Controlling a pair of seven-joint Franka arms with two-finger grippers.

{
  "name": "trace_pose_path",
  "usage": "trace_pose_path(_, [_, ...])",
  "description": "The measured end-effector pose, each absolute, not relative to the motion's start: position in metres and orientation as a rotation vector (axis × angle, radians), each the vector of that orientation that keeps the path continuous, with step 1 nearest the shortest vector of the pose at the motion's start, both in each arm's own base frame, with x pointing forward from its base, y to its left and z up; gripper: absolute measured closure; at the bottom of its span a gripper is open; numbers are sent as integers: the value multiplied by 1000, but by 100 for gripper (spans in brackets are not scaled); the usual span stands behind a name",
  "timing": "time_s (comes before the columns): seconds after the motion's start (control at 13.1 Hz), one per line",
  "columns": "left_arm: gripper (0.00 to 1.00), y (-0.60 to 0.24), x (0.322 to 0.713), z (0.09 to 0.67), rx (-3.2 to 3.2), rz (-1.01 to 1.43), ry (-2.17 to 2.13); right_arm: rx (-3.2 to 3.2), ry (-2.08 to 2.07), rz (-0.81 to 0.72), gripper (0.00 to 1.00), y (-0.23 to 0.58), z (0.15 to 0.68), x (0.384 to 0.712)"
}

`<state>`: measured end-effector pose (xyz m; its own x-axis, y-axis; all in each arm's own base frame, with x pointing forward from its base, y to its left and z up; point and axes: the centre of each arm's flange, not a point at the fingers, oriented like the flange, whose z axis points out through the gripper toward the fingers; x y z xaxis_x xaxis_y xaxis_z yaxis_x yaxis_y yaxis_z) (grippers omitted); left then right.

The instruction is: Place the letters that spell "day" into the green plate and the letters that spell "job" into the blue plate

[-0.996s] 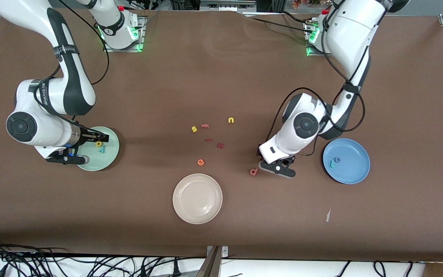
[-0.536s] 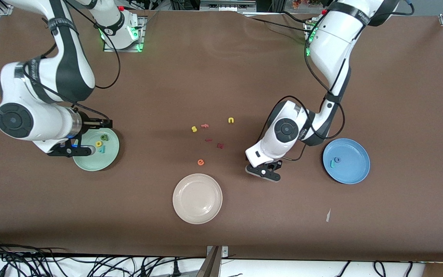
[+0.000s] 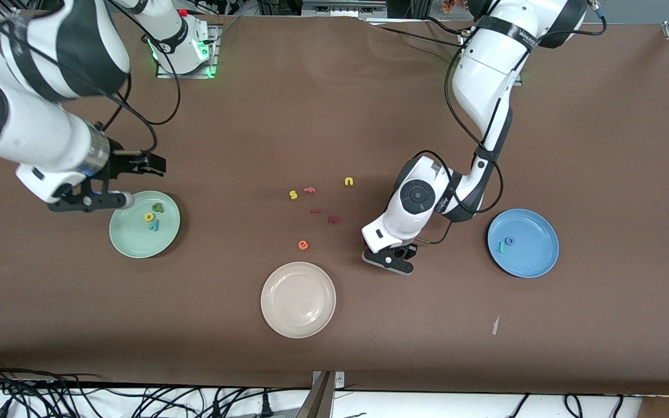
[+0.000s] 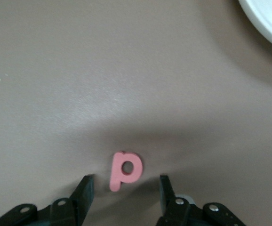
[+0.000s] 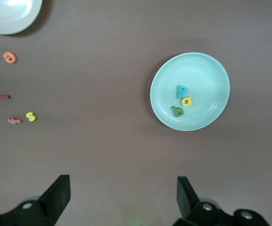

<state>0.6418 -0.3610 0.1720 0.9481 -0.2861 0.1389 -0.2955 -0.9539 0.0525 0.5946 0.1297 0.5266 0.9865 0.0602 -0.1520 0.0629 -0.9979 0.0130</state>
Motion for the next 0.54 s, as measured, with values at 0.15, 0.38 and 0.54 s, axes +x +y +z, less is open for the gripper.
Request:
trace_pose_path(0.15, [35,-357,644,172,3035,206,-447,3137,67,-155,0,113,555,581])
trace_pose_path(0.38, [35,-356,646,170,3036,216,-444,3114,60,-80,0,102,573,568])
trace_pose_path(0.54, [41,-355,647,170,3037,222,-445,3105,34,-65,0,91,581,564])
